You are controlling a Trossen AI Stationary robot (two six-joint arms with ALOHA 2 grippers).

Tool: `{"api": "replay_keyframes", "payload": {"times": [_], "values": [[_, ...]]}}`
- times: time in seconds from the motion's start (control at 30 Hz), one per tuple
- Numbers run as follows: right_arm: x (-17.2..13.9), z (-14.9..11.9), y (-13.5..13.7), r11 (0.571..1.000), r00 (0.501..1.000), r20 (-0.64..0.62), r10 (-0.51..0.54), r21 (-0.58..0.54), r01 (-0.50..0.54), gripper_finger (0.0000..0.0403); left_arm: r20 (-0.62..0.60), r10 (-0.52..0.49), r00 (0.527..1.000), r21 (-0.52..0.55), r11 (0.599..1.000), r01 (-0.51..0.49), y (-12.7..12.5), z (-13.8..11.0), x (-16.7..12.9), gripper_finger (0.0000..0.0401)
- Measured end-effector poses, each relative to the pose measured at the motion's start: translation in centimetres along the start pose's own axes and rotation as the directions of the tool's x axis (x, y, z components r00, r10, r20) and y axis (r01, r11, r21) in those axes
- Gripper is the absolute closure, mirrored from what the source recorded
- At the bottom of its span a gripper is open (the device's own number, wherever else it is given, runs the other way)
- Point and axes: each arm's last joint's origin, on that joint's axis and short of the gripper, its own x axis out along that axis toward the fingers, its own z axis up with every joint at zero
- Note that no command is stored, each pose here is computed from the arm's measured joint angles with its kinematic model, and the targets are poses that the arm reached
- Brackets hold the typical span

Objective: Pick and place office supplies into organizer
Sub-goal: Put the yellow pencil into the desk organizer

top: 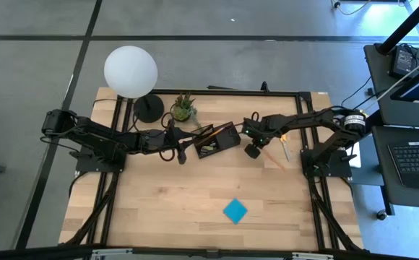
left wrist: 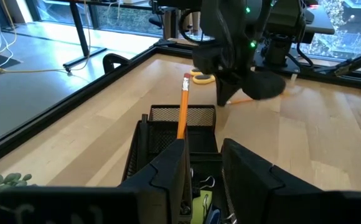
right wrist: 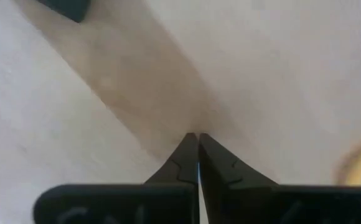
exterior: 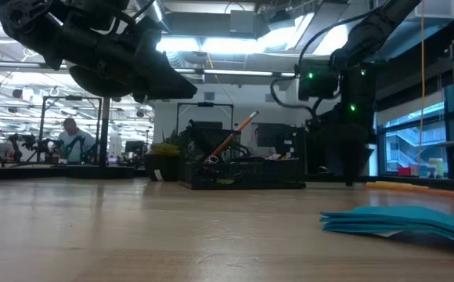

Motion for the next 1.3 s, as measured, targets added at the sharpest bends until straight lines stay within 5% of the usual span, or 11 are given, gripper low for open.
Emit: {"api": "replay_keyframes", "payload": {"times": [0.4, 0.6, 0.87, 1.13, 1.3], "values": [[-7.3, 1.6, -0.2, 0.995, 0.968, 0.230, 0.096, -0.041, -0.089, 0.0401, 0.000, 0.000, 1.000, -0.001, 1.000, 0.000, 0.0, 0.0, 0.0, 0.0301], [-12.9, 2.6, 0.0, 0.984, 0.898, 0.406, 0.170, -0.111, -0.136, 0.0401, 0.000, -0.001, 1.000, 0.021, 1.000, 0.001, 0.0, 0.0, 0.0, 0.0303], [-20.2, 3.8, 1.2, 0.955, 0.734, 0.616, 0.287, -0.249, -0.164, 0.0401, -0.015, 0.001, 1.000, 0.030, 1.000, 0.000, 0.0, -0.2, 0.0, 0.0303], [-23.5, 5.6, 3.2, 0.916, 0.443, 0.806, 0.392, -0.384, -0.114, 0.0401, -0.075, -0.061, 0.995, 0.028, 0.998, 0.063, -0.1, -0.7, 0.0, 0.0303], [-22.4, 7.2, 4.7, 0.904, 0.397, 0.821, 0.411, -0.423, -0.061, 0.0401, -0.162, -0.132, 0.978, -0.001, 0.991, 0.133, -0.3, -1.4, -0.2, 0.0303]]}}
